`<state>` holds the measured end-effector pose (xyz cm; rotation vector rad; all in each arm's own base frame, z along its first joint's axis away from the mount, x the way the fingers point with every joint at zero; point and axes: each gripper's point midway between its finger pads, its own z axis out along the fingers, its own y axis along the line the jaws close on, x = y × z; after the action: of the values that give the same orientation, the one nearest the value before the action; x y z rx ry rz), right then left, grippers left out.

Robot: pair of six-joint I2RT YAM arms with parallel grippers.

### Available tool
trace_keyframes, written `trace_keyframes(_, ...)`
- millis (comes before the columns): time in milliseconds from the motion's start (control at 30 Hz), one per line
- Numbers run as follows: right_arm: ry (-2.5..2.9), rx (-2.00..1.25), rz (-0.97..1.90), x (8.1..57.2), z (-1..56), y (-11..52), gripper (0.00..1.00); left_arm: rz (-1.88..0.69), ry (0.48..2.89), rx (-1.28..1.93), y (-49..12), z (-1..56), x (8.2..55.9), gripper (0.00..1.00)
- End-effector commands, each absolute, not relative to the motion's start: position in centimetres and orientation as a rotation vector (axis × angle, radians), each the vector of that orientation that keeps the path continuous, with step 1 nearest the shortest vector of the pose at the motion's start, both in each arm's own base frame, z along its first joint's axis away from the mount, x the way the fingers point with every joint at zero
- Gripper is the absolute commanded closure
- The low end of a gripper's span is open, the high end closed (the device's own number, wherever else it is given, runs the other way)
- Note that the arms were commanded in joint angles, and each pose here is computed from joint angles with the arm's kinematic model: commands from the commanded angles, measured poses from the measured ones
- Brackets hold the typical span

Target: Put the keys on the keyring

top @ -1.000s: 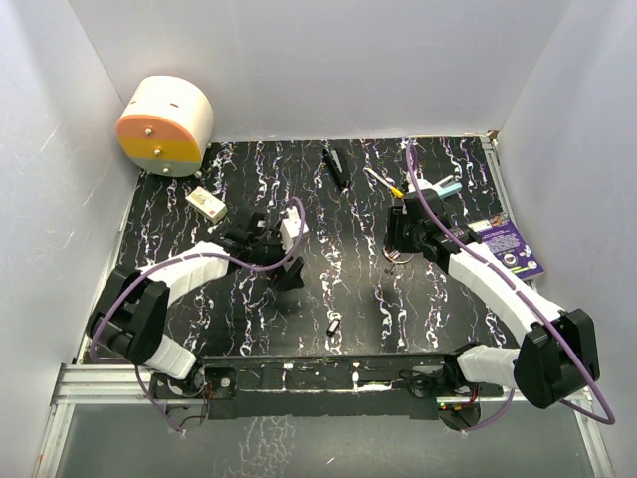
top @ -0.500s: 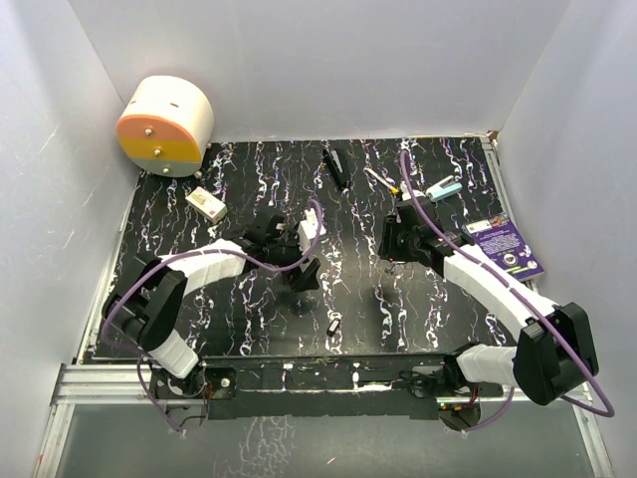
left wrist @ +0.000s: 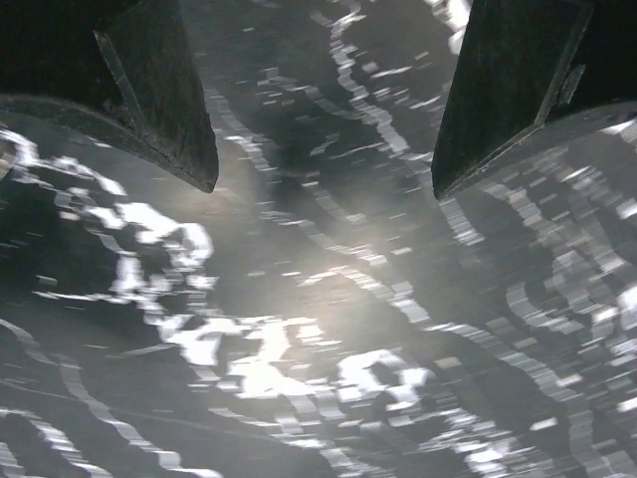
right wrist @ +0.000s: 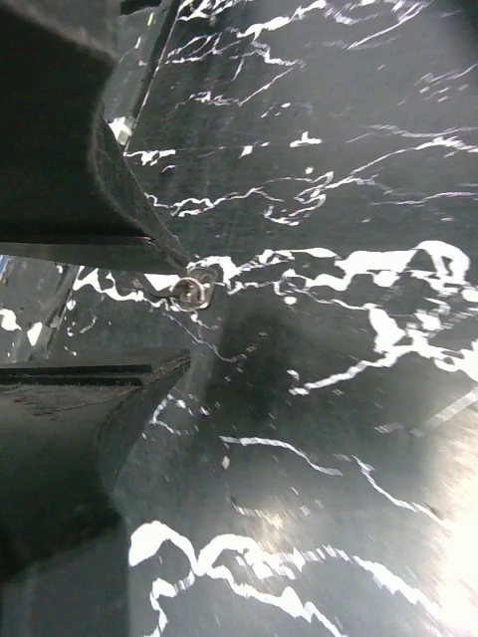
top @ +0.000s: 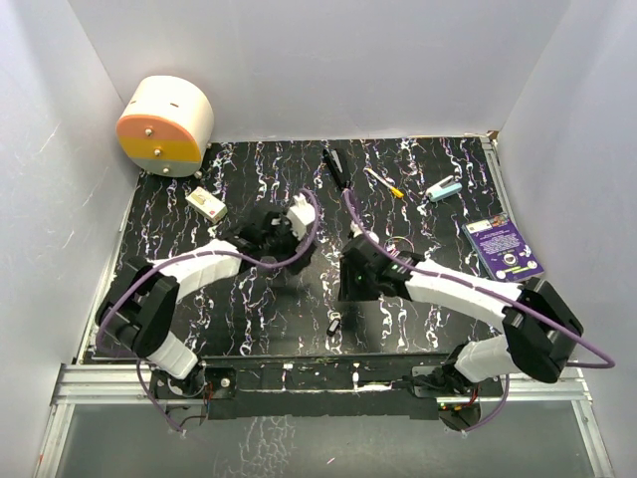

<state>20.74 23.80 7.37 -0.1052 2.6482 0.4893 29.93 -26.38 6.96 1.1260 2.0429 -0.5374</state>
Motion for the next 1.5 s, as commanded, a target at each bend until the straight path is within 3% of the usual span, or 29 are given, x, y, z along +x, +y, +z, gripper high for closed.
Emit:
trace_keyframes(0,2.679,0.023,0.513,19.4,6.2,26.0,0.60,-0.306,2.027,0.812,-21.1,11.7,36.0,0.13)
trace_keyframes(500,2.719,-0.178,0.215,18.3,4.0,28.8,0.64,-0.195,2.065,0.707,-16.5,11.6,36.2,0.12)
trace_keyframes(1100,2.710,-0.200,0.078,17.8,3.7,26.3,0.92,-0.180,2.065,0.713,-16.2,12.0,36.1,0.12)
trace_keyframes(1467,2.535,-0.314,0.385,22.3,8.7,31.6,0.92,-0.216,2.048,0.727,-15.5,13.7,36.5,0.12)
